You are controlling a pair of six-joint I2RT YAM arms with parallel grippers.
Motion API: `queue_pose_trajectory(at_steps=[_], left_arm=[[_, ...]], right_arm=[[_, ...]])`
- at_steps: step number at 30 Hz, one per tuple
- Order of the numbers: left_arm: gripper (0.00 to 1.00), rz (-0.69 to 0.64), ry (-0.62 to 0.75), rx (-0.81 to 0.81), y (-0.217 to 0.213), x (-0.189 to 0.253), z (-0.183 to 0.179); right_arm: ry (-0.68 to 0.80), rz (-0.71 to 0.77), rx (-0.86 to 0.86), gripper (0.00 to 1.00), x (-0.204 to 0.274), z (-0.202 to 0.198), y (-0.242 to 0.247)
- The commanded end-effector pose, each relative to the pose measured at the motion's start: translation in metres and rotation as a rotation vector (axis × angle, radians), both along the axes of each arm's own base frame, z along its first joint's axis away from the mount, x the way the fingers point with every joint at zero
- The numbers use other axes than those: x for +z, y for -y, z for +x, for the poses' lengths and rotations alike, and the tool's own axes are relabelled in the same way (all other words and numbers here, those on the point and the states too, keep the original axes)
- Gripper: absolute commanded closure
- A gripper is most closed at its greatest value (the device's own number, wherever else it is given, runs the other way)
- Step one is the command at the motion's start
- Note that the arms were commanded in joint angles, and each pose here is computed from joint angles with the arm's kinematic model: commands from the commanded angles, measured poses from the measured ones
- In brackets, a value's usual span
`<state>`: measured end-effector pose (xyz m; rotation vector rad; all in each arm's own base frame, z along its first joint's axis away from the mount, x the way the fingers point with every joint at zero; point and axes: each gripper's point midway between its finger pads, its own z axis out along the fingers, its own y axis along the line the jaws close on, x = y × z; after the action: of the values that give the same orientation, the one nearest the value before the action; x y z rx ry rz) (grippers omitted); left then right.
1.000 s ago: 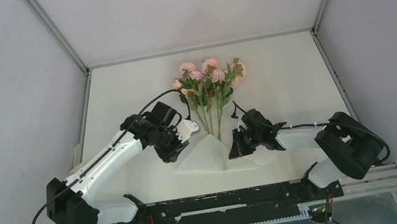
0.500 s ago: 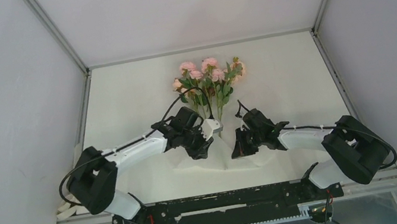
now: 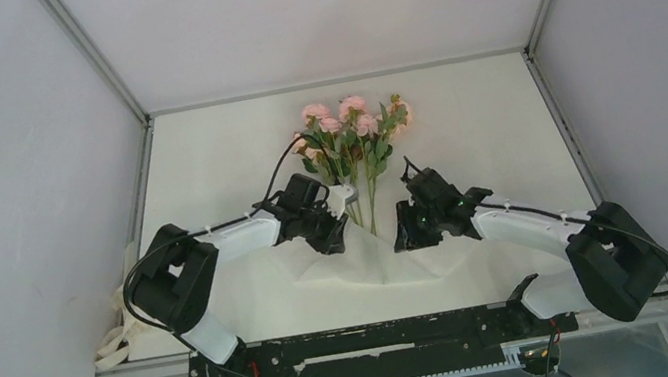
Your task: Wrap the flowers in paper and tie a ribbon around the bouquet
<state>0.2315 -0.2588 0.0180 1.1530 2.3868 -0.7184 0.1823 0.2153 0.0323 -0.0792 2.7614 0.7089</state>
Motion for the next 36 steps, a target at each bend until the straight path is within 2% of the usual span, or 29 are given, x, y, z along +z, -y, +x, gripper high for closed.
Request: queue_pose_trajectory(at_steps=[1,4,9,11,14,16,19,22,27,31,36], left_arm=[[0.74,-0.048,-0.017,-0.021,0.006,0.003,-0.011],[0.74,-0.043,-0.022,-0.018,0.006,0.001,-0.011],[0.75,-0.042,-0.017,-0.008,0.005,0.002,-0.01],[0.75,-0.045,0.0,-0.012,0.005,0.007,-0.007],[0.75,-0.052,0.046,-0.048,0.005,0.027,-0.002],[0.75,-0.079,0.1,-0.128,0.006,0.049,-0.01],[0.75,-0.067,0.098,-0.385,0.005,0.063,-0.053],[0.76,0.017,0.107,-0.53,-0.004,0.046,-0.083],[0.76,0.143,0.181,-0.517,-0.006,0.026,-0.065],[0.76,0.298,0.228,-0.504,-0.023,0.006,-0.046],[0.76,0.421,0.142,-0.617,-0.062,-0.02,-0.079]], right_arm=[[0.165,-0.078,0.01,0.54,0.044,0.022,0.005],[0.235,-0.016,0.072,0.56,0.062,0.017,-0.019],[0.183,0.269,0.215,0.76,0.071,-0.012,-0.078],[0.125,0.318,0.23,0.82,0.059,-0.017,-0.089],[0.061,0.262,0.206,0.88,0.031,-0.015,-0.087],[0.018,0.234,0.189,0.9,0.016,-0.014,-0.083],[-0.023,0.215,0.17,0.92,0.002,-0.012,-0.079],[-0.045,0.198,0.138,0.93,-0.005,-0.007,-0.073],[-0.067,0.175,0.116,0.94,-0.013,-0.007,-0.07],[-0.061,0.169,0.122,0.95,-0.012,-0.01,-0.069],[-0.055,0.161,0.107,0.94,-0.013,-0.012,-0.062]])
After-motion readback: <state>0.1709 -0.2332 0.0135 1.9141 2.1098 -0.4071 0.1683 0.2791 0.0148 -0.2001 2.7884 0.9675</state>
